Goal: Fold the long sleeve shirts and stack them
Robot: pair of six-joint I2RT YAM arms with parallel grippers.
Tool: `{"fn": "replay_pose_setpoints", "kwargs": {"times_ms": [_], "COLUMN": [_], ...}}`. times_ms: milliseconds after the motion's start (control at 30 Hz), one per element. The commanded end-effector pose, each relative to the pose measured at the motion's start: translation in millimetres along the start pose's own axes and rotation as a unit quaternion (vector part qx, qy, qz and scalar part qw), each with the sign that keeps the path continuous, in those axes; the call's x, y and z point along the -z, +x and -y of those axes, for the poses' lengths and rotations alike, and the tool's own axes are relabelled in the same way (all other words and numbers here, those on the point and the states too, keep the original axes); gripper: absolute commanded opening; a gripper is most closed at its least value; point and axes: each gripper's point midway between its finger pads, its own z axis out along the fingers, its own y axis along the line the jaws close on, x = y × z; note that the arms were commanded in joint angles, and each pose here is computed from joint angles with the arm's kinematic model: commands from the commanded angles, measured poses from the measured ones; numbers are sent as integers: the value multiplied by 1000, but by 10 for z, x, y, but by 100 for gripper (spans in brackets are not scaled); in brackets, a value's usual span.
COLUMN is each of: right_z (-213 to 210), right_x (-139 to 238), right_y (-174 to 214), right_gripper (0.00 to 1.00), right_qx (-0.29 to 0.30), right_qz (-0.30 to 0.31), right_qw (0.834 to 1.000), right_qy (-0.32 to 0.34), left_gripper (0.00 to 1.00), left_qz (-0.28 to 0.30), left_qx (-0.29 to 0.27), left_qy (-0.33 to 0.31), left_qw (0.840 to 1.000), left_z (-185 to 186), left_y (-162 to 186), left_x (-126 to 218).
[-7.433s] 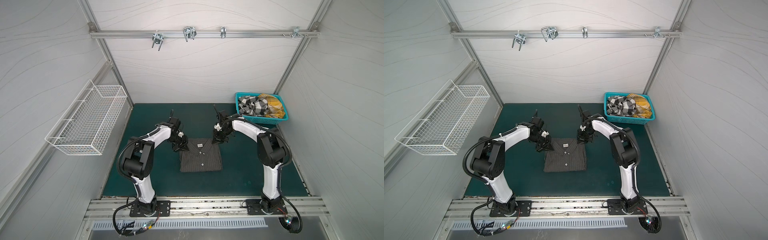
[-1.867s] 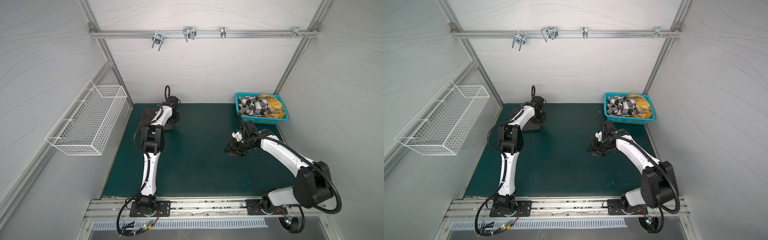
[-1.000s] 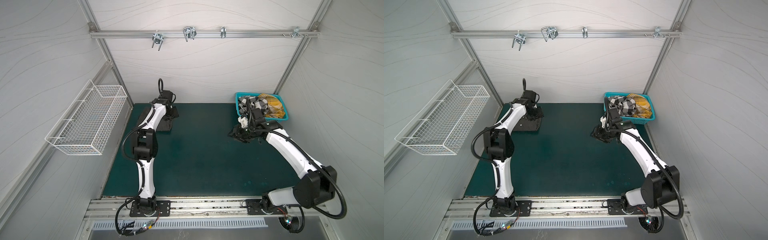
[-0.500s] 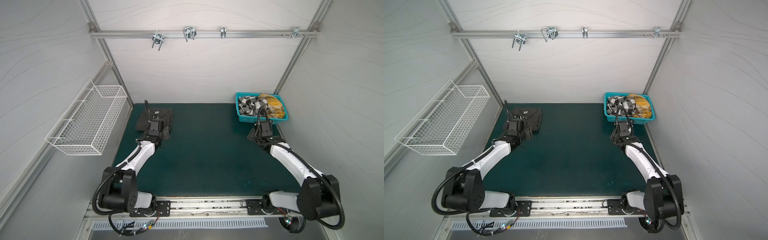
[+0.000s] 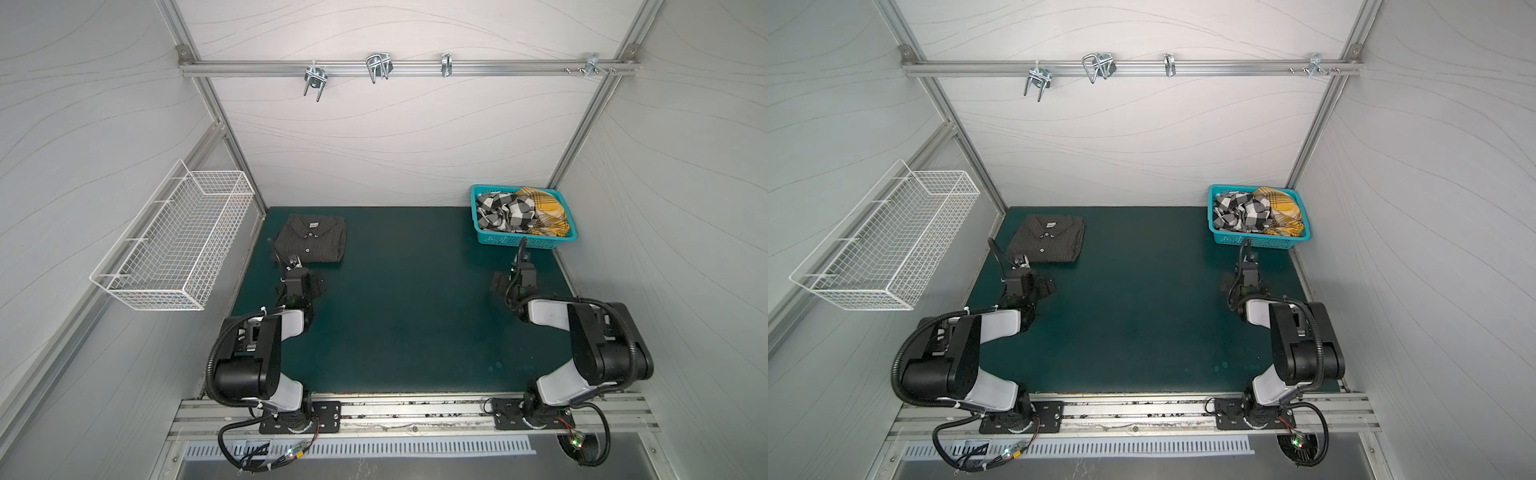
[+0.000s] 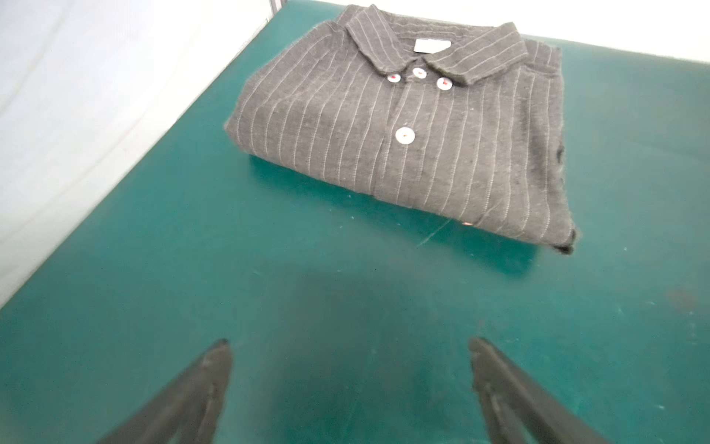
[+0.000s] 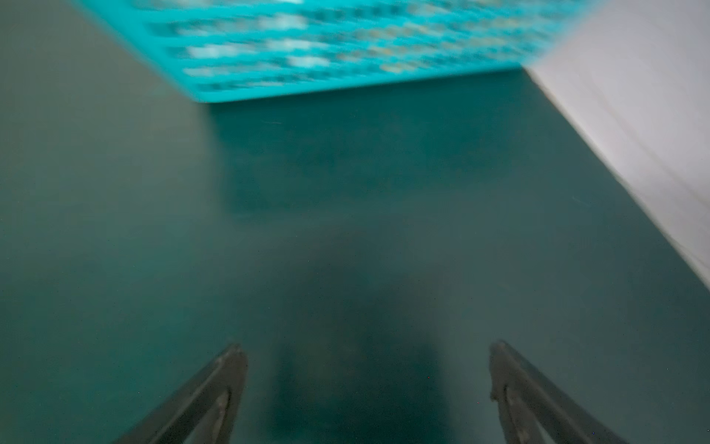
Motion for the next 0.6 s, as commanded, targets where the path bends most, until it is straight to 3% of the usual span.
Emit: {"fn": "replay_pose_setpoints", "kwargs": {"times_ms": [0,33,300,567], "right_z": [-191,-223,-302,-300], "right_x": [92,82,76,81], "right_y": [-262,-230,-247,-237], "right_gripper": [99,99,99,99], "right_qx": [8,13,52,51], "right_qz": [110,79,87,84], "right_qw": [987,989,990,991], "right_qy": [-119,-127,-95,-96], "left_gripper": [100,100,100,100], "left_qz": [75,72,86,89], "left_qx": [-17,-16,-26,-26], "left_qy": [65,64,43,42], "left_qw": [995,995,995,995], "left_z": [299,297,289,291], "left_y": [-353,-347,-362,-364], "left_x": [24,17,50,55]}}
